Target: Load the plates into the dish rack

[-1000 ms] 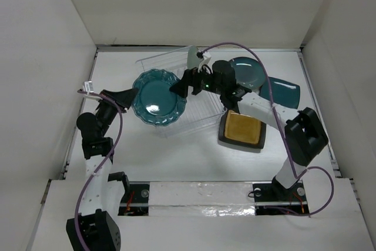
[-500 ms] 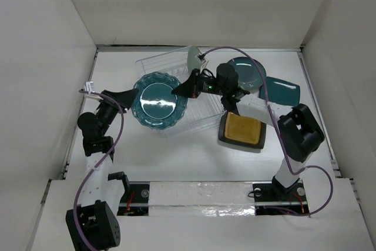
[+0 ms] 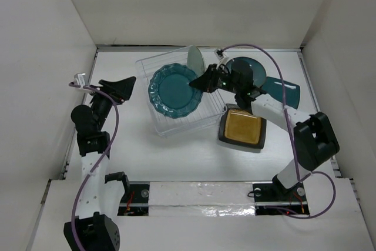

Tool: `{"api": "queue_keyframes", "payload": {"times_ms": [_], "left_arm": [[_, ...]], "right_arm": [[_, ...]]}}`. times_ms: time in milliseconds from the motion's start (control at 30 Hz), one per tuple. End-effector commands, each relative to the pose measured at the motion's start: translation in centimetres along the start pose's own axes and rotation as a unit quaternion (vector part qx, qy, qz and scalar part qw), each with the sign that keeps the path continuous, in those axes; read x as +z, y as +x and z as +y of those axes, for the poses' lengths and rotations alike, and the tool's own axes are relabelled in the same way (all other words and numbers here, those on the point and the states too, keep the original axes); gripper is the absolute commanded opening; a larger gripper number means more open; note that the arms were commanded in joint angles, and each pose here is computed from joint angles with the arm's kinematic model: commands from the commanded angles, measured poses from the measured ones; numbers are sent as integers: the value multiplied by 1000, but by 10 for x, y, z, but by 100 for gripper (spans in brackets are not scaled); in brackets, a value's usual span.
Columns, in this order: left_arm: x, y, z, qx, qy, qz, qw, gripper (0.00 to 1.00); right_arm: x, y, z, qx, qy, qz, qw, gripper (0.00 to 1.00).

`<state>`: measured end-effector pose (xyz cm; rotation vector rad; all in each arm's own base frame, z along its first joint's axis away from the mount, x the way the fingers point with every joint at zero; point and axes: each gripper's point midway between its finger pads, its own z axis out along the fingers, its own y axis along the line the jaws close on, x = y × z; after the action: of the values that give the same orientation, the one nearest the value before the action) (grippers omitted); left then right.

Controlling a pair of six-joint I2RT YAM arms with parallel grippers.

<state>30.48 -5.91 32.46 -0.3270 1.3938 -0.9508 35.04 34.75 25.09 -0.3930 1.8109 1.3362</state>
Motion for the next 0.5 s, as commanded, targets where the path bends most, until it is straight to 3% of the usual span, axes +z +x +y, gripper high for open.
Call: {"api": "queue_keyframes", "payload": {"times_ms": [0, 300, 467], "left_arm": [[3, -8, -17, 39, 16, -1, 999, 83], [-5, 43, -82, 102, 158, 102, 977, 61], [-26, 68, -117, 72, 247, 157, 954, 54]], "right_arm": [[-21, -106, 63, -90, -28, -136, 986, 0], [-42, -175, 32, -156, 150, -212, 953, 0], [-49, -192, 31, -169, 178, -231, 941, 0]]}}
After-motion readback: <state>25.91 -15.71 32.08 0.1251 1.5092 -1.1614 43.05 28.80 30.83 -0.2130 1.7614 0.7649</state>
